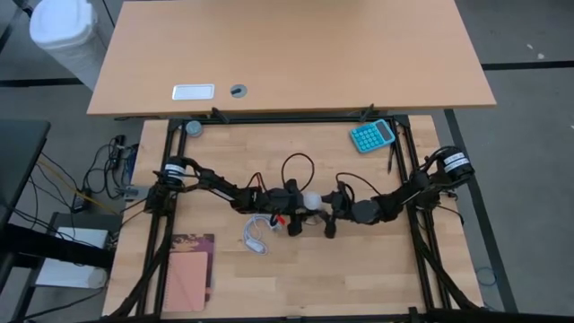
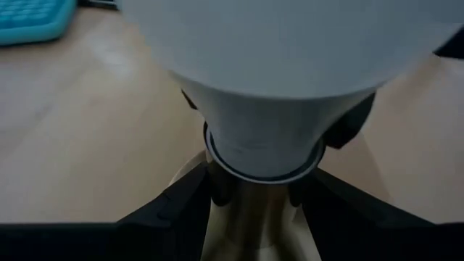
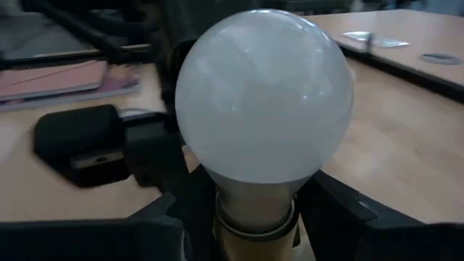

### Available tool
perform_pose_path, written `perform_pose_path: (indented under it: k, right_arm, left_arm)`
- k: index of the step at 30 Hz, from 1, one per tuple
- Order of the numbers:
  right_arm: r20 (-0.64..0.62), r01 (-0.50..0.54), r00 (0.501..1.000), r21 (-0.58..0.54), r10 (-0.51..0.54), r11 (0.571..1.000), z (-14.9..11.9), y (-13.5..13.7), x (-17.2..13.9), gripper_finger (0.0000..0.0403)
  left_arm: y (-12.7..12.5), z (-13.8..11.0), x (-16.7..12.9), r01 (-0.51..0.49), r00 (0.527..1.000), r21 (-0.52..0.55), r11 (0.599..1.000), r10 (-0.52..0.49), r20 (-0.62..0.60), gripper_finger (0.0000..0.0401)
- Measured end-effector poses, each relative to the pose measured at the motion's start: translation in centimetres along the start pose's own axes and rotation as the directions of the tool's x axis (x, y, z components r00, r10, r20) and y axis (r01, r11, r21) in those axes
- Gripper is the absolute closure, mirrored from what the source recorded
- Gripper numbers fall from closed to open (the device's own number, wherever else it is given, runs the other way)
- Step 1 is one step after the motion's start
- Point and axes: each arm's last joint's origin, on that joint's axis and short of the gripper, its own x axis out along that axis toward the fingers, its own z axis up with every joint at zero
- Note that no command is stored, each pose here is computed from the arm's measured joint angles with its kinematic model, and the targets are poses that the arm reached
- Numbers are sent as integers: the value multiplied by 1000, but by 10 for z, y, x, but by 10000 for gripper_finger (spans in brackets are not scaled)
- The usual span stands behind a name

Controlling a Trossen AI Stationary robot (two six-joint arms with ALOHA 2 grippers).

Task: Screw lightbulb
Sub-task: Remove the lightbulb from the lamp socket

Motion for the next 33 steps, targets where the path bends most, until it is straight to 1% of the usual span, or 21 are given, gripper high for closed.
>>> perform_pose_path:
  k: [4, 7, 11, 14, 17, 21, 25, 30, 33]
  right_arm:
    - [4, -103, 995, 13, 103, 995, -3, -5, -6, 226]
    - [13, -211, 977, 0, 211, 977, -5, -11, -9, 226]
    - [10, -362, 932, -54, 363, 931, -3, -21, -5, 227]
    - [5, -436, 899, -66, 438, 897, 0, -30, 1, 227]
    - [1, -486, 873, -69, 487, 871, 1, -41, 6, 227]
    - [-13, -498, 867, -6, 498, 867, 1, -50, 9, 218]
    - [-36, -499, 864, 62, 502, 864, -4, -53, 3, 186]
    - [-52, -416, 903, 142, 426, 898, -10, -55, -3, 133]
    - [-52, -374, 921, 160, 386, 914, -12, -47, -7, 120]
  left_arm:
    - [-2, 0, 0, 81, 997, 43, 996, -81, -4, 197]
    - [-4, 1, 0, 138, 990, 75, 988, -139, -1, 197]
    - [-6, 1, 0, 187, 982, 115, 976, -189, 5, 197]
    - [-6, 2, 0, 200, 979, 126, 972, -202, 8, 197]
    - [-6, 2, 0, 198, 979, 123, 972, -201, 12, 197]
    - [-6, 2, 0, 189, 981, 99, 977, -191, 11, 197]
    - [-6, 1, 0, 189, 982, 89, 978, -190, 5, 197]
    - [-5, 1, 0, 185, 983, 74, 980, -186, 5, 197]
    - [-5, 0, 0, 164, 986, 66, 984, -164, -1, 197]
